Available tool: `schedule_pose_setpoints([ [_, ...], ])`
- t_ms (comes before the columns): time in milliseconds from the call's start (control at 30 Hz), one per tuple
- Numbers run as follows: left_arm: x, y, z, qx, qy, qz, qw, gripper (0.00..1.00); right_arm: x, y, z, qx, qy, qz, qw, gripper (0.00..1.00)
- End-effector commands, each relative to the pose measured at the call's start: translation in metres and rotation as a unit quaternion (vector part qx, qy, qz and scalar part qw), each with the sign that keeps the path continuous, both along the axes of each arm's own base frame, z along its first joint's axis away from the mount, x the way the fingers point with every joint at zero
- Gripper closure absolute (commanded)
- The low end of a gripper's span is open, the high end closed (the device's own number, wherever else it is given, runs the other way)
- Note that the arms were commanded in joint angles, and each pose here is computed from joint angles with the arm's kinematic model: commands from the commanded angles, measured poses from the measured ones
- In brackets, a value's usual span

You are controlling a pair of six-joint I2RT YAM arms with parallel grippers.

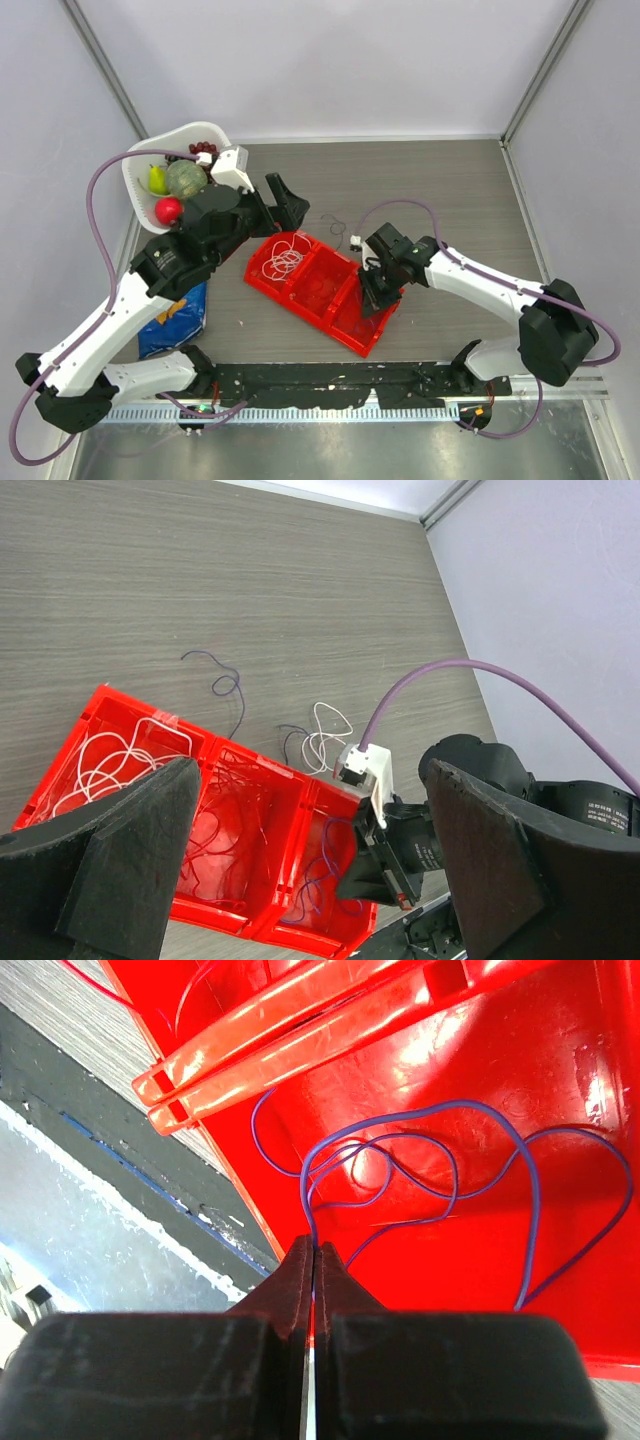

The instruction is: Untangle the cables

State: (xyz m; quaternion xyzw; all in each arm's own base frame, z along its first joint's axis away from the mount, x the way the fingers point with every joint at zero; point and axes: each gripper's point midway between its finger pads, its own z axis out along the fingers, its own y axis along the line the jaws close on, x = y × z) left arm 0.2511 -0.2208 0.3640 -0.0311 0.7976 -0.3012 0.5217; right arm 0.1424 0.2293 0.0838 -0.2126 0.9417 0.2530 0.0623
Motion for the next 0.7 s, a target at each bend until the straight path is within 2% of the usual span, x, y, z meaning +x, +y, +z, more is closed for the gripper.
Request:
schedule_pose_setpoints([
  [0,0.006,-0.006,0.004,-0.012,-0.005,0.001,1.0,0.0,0.004,0.007,0.013,0.013,-0.007,-0.002,1.0,0.99],
  [133,0.007,-0.009,0.007,-0.011,-0.006,-0.004,1.0,0.0,0.016,0.013,0.015,0.001,-0.012,-0.01,1.0,0.97],
  [200,0.006,-0.006,0.007,-0.01,-0.006,0.0,1.0,0.0,0.023,0.009,0.017,-0.01,-0.031,-0.02,0.999,0.89],
  [300,0.006,-0.004,0.007,-0.011,-0.007,0.004,1.0,0.0,0.031,0.005,0.027,-0.016,-0.057,-0.026,0.998,0.69],
  [433,0.007,-0.005,0.007,-0.009,-0.007,0.004,1.0,0.0,0.05,0.004,0.054,-0.013,-0.108,-0.044,0.993,0.58],
  [567,0.008,-0.008,0.007,-0.009,-0.003,0.001,1.0,0.0,0.084,-0.007,0.08,-0.018,-0.16,-0.113,0.98,0.54],
  [667,0.006,-0.011,0.007,-0.017,0.009,-0.003,1.0,0.0,0.12,-0.033,0.083,-0.05,-0.178,-0.224,0.957,0.52],
])
